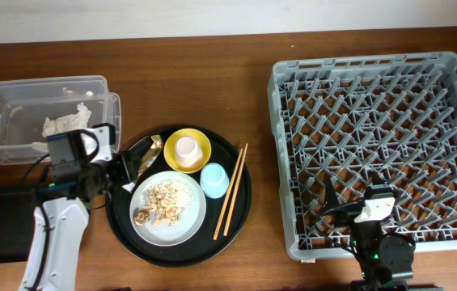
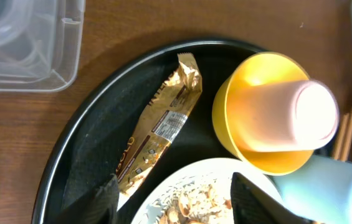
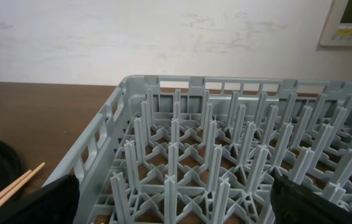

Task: Sort waste into correct bins and load items into the dishwasher rack
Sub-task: 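Grasp the gold snack wrapper with the left gripper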

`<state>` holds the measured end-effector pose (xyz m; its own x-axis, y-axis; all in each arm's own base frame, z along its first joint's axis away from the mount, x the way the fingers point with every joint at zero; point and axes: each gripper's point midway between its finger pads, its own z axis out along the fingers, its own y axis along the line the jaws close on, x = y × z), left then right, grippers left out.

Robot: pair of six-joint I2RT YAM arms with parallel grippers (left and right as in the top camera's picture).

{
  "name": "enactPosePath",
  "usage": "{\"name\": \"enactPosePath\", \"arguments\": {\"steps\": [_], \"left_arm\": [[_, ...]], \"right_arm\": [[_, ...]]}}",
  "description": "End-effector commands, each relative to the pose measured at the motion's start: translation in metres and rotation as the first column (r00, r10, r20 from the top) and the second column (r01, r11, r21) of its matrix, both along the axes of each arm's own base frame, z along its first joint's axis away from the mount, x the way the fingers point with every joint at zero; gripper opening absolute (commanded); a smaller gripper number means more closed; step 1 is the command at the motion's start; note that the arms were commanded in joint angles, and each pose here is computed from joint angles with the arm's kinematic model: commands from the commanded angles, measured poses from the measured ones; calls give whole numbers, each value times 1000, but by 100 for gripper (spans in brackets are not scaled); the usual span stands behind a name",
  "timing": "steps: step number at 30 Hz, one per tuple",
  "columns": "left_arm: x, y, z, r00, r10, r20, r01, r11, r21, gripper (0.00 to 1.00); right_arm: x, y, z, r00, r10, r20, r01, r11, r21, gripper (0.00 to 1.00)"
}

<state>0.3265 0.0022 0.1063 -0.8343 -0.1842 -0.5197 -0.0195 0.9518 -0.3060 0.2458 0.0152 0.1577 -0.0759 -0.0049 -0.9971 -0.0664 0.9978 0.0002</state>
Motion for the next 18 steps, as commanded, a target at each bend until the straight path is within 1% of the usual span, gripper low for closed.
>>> {"name": "enactPosePath", "arguments": {"steps": [1,3,5,7,11,18], "left_arm": [[0,0,-22,996,-67,-52,75,982,174,62],[2,-3,-30,995,-75,-71,90,969,231,62],[6,-1,-37,993,-80,-83,103,941,323,62],[12,0,-41,993,-83,-82,108,923,368,62],[17,-2,-54,987,-123,-101,153,909,387,62],[22,0,-78,980,-135,-143,183,897,404,62]], "right_arm": [[0,-4,-3,1000,-18,-7,18,1000,-4,98],[0,-4,-3,1000,-18,-7,18,1000,-4,98],[0,-4,-3,1000,-18,-7,18,1000,-4,98],[0,-4,-3,1000,-18,-7,18,1000,-4,98],[0,-4,-3,1000,-18,-7,18,1000,-4,98],[0,-4,-3,1000,-18,-7,18,1000,-4,98]]}}
